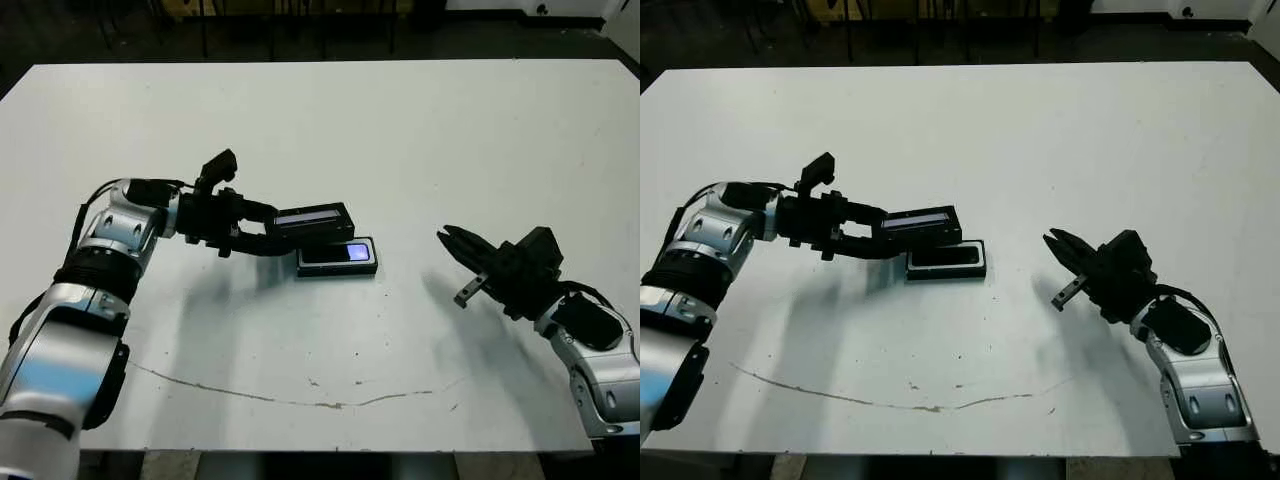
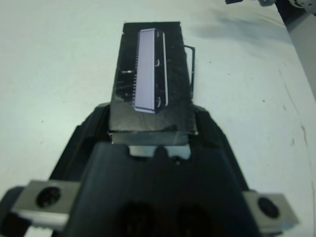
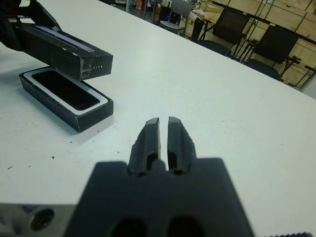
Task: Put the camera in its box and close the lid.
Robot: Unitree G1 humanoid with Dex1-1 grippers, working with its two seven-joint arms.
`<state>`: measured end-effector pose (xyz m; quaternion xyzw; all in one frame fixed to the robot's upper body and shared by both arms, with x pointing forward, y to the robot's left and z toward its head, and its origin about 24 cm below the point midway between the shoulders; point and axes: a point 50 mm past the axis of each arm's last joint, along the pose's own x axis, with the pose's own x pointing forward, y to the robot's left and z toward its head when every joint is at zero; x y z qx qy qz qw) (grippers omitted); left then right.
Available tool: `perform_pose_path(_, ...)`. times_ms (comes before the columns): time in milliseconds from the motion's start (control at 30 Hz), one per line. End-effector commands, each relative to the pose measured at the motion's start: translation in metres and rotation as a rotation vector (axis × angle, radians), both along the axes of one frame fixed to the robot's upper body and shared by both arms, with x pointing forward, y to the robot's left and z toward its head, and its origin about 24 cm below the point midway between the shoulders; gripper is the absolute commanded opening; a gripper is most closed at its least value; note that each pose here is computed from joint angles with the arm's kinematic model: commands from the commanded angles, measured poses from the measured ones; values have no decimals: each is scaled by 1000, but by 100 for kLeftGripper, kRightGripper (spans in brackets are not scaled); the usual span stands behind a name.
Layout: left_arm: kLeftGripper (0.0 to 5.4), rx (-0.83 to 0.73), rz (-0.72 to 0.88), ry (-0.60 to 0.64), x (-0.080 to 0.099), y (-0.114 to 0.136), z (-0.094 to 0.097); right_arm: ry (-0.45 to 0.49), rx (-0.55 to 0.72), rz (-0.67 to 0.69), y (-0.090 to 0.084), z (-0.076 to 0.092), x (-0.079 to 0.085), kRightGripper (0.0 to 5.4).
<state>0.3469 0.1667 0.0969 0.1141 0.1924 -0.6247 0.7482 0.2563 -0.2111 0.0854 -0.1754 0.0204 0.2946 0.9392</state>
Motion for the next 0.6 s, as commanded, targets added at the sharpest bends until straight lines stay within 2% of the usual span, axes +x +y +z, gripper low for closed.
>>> perform_pose_path(33,271,26,-10,18,1,1,-2,37,-1,-11,-3,-3,-1,0)
perform_pose_path(333,271,56,-104,71,-3,-2,-9,27,-36,-19,-3,-2,-1,0)
perform_pose_path(600,271,75,-116,122,-5,-3,-12,29,-17,-15,-3,-4,-2,0)
